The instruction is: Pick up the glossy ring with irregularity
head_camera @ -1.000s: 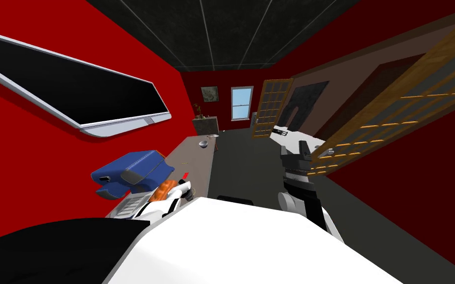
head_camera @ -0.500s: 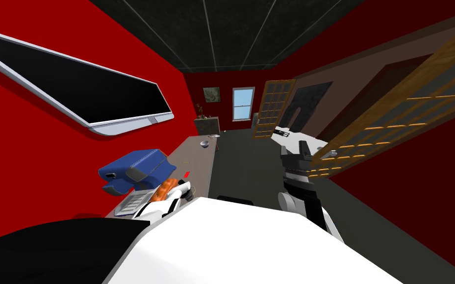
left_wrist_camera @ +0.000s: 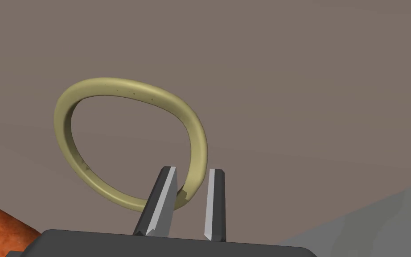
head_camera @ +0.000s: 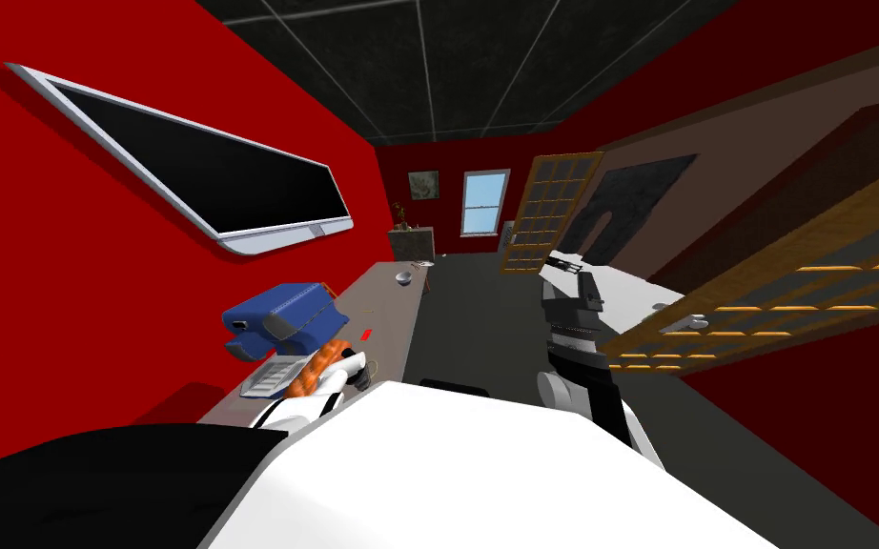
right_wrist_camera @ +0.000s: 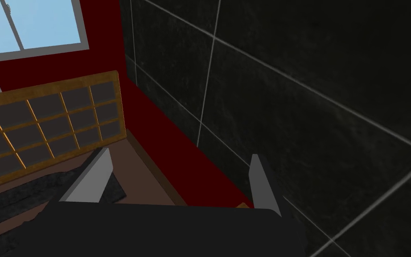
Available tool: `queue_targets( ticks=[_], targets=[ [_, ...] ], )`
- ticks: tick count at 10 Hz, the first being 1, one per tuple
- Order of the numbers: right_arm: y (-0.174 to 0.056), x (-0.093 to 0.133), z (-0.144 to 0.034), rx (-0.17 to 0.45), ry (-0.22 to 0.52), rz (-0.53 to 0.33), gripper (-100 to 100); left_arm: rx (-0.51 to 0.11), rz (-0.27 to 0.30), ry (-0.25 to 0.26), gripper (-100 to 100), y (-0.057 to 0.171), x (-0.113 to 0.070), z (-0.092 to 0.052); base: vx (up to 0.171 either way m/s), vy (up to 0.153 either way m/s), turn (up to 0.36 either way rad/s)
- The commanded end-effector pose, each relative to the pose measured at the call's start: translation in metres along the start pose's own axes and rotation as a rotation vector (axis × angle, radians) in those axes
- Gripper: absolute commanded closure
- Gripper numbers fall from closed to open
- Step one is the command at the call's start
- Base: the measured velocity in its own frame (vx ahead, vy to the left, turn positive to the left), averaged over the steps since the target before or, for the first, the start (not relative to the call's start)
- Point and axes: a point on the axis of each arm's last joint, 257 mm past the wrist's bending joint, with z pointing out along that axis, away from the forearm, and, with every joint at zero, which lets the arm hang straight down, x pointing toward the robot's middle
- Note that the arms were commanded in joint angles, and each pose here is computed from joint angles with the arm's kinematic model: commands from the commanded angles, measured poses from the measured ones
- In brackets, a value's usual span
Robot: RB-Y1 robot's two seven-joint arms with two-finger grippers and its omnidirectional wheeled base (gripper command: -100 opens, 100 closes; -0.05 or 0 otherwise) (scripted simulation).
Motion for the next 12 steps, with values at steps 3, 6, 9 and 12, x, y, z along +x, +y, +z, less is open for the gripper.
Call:
queue_targets(
  ticks=[3, 6, 9, 12],
  targets=[
    [0.000, 0.000, 0.000, 0.000, 0.000, 0.000, 0, 0.010, 0.069, 0.014, 100, -0.004, 0.000, -0.006, 0.137, -0.052, 0.186],
    [0.000, 0.000, 0.000, 0.000, 0.000, 0.000, 0, 0.013, 0.135, 0.023, 100, -0.003, -0.003, -0.011, 0.104, -0.063, 0.227],
    [0.000, 0.000, 0.000, 0.000, 0.000, 0.000, 0, 0.008, 0.234, 0.036, 100, 0.002, -0.006, -0.018, 0.130, -0.053, 0.287],
    [0.000, 0.000, 0.000, 0.000, 0.000, 0.000, 0, 0.010, 0.234, 0.035, 0, 0.001, -0.006, -0.018, 0.051, -0.040, 0.036]
  ],
)
